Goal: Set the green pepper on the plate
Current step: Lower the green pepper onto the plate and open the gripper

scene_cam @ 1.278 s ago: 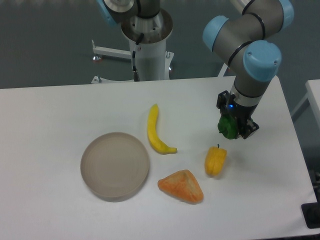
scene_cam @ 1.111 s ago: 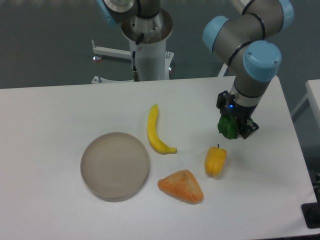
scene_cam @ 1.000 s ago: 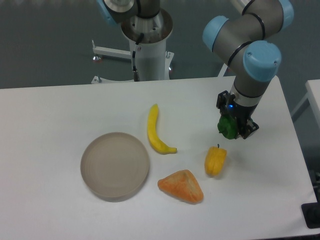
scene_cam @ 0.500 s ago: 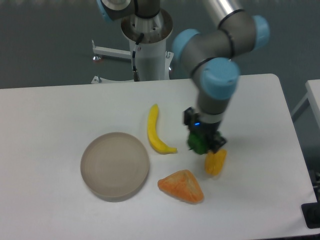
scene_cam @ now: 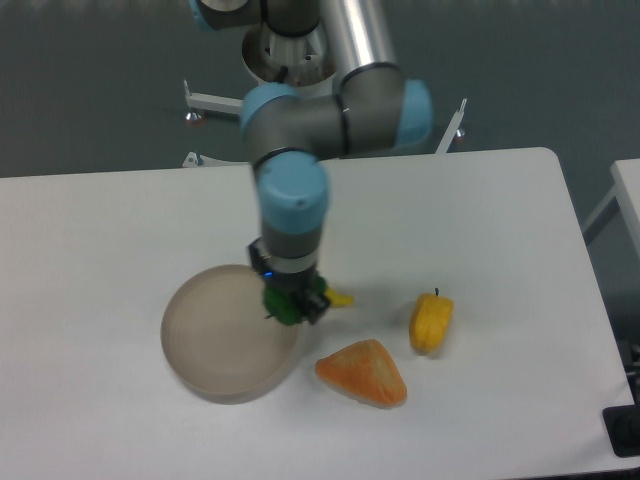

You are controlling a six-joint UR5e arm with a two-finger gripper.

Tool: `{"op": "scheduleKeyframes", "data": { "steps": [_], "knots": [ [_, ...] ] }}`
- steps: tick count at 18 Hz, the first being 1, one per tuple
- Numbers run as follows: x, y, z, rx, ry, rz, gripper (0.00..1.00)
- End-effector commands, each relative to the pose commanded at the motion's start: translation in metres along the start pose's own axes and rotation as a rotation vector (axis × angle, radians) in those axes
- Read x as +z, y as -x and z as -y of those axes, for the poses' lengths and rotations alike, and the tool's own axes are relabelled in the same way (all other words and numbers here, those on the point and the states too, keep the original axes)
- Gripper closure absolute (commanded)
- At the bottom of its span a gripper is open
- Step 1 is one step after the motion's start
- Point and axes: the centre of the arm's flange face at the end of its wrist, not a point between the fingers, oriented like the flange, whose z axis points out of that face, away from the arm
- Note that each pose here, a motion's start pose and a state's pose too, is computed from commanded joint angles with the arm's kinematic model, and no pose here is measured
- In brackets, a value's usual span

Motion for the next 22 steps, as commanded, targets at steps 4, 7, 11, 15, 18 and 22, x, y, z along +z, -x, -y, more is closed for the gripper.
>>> {"op": "scheduleKeyframes", "data": {
  "steps": [4,7,11,15,18,22],
  "knots": [
    [0.024,-0.018,0.028,0.003,-0.014,0.014,0.49],
    [0.024,-0.016,0.03,-0.004,-0.03,0.031,0.0],
    [0.004,-0.014,0.031,-0.005,-0.052,0.057,0.0],
    [-0.052,0.047,-0.025,-0.072,-0.093,0.133,0.0],
    [-0.072,0.091,-0.078,0.031,-0.083,0.163,0.0],
    [-0.093,0.118,-0.129,0.081,-0.066,0.169,0.0]
  ]
}}
